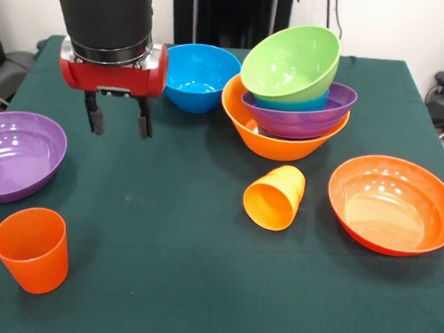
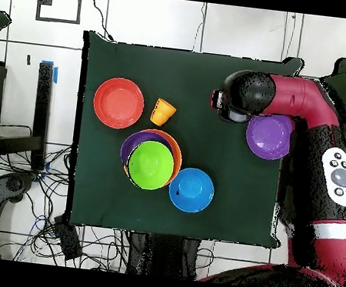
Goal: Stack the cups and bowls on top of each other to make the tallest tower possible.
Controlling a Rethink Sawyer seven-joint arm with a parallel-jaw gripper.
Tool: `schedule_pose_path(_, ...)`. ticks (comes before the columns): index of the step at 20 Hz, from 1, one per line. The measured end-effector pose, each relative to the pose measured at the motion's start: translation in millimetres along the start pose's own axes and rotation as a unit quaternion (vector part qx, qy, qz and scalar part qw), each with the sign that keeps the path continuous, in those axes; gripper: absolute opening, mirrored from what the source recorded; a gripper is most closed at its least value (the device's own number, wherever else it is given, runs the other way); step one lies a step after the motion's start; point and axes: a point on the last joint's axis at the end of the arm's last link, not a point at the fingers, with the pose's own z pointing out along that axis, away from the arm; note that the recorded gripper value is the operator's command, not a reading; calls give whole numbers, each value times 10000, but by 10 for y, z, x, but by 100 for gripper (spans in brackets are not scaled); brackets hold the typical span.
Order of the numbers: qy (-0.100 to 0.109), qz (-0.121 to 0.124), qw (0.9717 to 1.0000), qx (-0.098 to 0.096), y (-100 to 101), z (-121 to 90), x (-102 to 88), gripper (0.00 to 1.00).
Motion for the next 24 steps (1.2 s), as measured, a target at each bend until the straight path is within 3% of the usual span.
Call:
schedule_pose_path(6,-58,-53,10000,4,18,-60,-161,100)
schedule_pose_path(24,43,-103,9999,65,-79,-317,-556,100)
